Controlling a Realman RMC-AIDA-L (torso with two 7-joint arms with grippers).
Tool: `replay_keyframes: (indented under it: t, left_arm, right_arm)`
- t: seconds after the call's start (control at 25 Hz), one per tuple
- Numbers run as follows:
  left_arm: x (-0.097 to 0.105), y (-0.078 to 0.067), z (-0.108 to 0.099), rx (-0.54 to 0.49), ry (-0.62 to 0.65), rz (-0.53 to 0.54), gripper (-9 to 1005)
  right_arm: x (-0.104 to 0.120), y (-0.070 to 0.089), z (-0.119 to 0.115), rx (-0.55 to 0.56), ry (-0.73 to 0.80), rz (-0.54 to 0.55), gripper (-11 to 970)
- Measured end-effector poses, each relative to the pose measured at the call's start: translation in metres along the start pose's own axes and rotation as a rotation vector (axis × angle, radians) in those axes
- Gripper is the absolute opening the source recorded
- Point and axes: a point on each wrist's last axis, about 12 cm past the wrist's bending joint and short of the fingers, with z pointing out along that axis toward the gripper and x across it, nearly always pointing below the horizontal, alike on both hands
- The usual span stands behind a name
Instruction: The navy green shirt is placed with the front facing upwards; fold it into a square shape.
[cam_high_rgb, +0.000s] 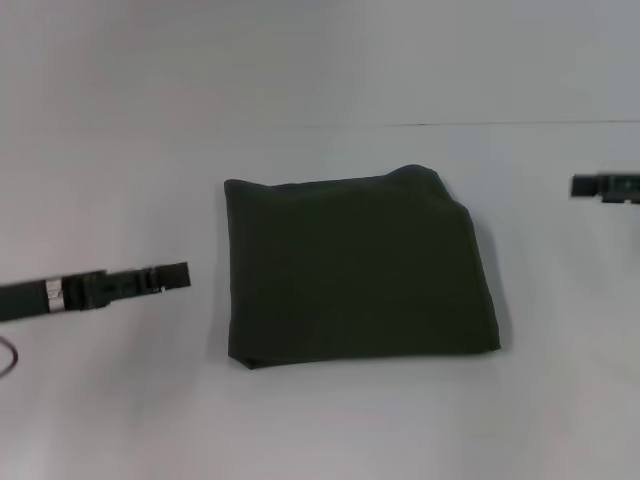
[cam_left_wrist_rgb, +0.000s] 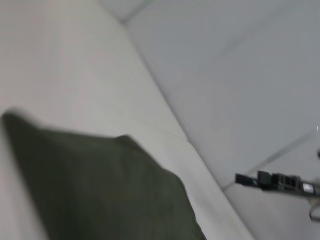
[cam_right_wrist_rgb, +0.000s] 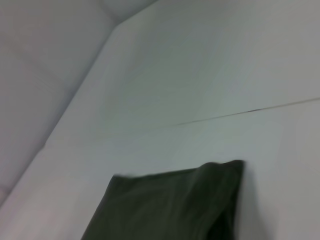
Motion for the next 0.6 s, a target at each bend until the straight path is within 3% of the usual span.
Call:
replay_keyframes:
  t: [0.04,0.08,0.12,0.16,0.24,0.44,0.6]
  left_arm:
    - [-0.01,-0.001,0.002,-0.005,0.026,0.055,721]
    - [-0.022,-0.002,0.005,-0.014,0.068,0.13,732]
    - [-0.022,-0.002,0.005,-0.014,0.068,0.13,743]
    - [-0.042,-0.007,0.014,-0.017,0.163,0.255,754]
    - [-0.052,-0.011,0.023,-0.008,0.23,0.325,776]
    - [-0.065,-0.026,0.057,0.031,0.394,0.445,832]
    - [-0.062,-0.031,0.073,0.049,0.442,0.493,845]
  right_arm:
    - [0.007,0.008,0.011,-0.039,0.037,-0.161,912]
    - [0.007,0.008,0.011,-0.039,0.037,-0.161,912]
    - [0.01,0.013,0.017,-0.063,0.056,-0.24,912]
    - [0.014,0.019,0.025,-0.087,0.066,-0.309,912]
    - [0.02,0.035,0.043,-0.133,0.063,-0.393,912]
    - [0.036,0.065,0.082,-0.204,0.076,-0.485,912]
    - [0.049,0.067,0.092,-0.222,0.107,-0.472,912]
